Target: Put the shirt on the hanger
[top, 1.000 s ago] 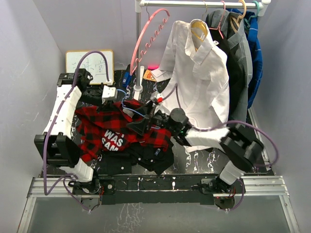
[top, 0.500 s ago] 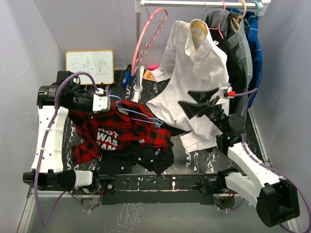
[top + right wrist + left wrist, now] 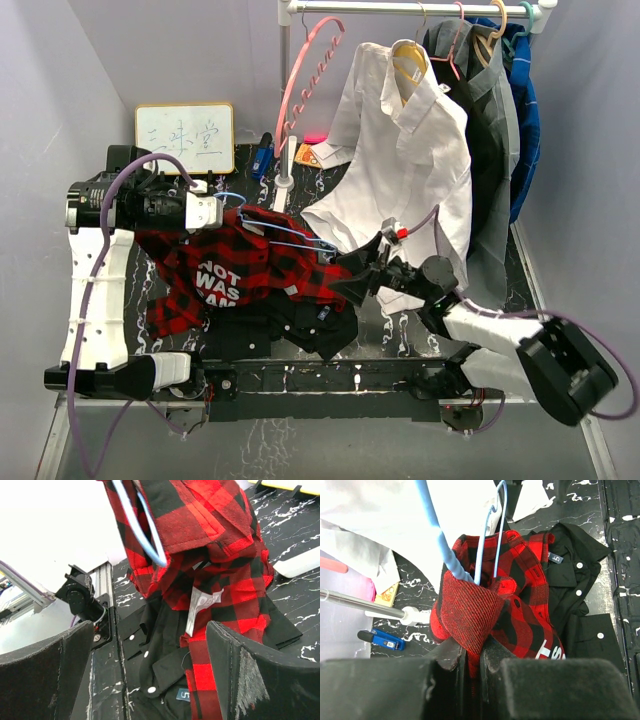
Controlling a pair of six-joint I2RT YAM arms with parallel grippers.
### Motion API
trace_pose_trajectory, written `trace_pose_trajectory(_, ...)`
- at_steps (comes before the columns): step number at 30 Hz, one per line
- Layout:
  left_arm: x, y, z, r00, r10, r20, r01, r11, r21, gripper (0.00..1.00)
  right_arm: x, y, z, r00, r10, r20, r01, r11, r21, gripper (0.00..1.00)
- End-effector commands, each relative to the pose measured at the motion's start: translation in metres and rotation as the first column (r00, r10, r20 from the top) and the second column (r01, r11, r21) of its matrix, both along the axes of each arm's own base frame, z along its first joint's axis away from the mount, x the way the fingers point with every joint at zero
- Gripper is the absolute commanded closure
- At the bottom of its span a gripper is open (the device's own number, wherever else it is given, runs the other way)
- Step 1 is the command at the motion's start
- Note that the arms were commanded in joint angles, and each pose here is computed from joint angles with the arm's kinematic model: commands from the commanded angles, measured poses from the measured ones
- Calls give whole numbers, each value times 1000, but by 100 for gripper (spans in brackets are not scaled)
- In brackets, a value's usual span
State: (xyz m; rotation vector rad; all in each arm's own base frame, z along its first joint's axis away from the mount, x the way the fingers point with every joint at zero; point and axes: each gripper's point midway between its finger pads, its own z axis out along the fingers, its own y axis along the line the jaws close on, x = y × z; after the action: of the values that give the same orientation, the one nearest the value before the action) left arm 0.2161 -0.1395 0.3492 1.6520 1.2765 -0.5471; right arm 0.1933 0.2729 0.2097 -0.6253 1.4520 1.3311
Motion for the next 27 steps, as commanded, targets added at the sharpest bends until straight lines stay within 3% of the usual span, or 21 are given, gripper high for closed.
trace_pose_trajectory(1, -16, -12, 31, 997, -44, 69, 50, 995, -88, 100, 18, 11, 29, 993, -28, 119, 14, 993, 117, 11)
trace_pose_trajectory(6, -16, -11, 29, 998, -37, 60, 41, 996, -78, 100, 23, 28, 53, 992, 44, 122, -76, 959, 272, 16)
trace_pose_trajectory(11, -17, -11, 24, 998, -37, 48, 40, 996, -75, 100, 30, 40, 61, 993, 61, 99, -94, 922, 375, 14)
trace_pose_trajectory(17, -14, -9, 20, 999, -35, 41, 37, 997, -65, 100, 29, 53, 68, 991, 81, 111, -119, 910, 397, 13)
trace_pose_trajectory(21, -14, -10, 18, 999, -39, 36, 42, 997, -67, 100, 32, 52, 72, 993, 66, 100, -102, 905, 413, 18)
trace_pose_trajectory(24, -13, -10, 16, 999, -39, 29, 41, 997, -66, 100, 35, 54, 76, 994, 50, 94, -86, 898, 432, 38)
trace_pose_trajectory(27, -13, -10, 15, 999, -40, 28, 42, 997, -66, 100, 42, 54, 79, 998, 27, 55, -50, 885, 462, 78)
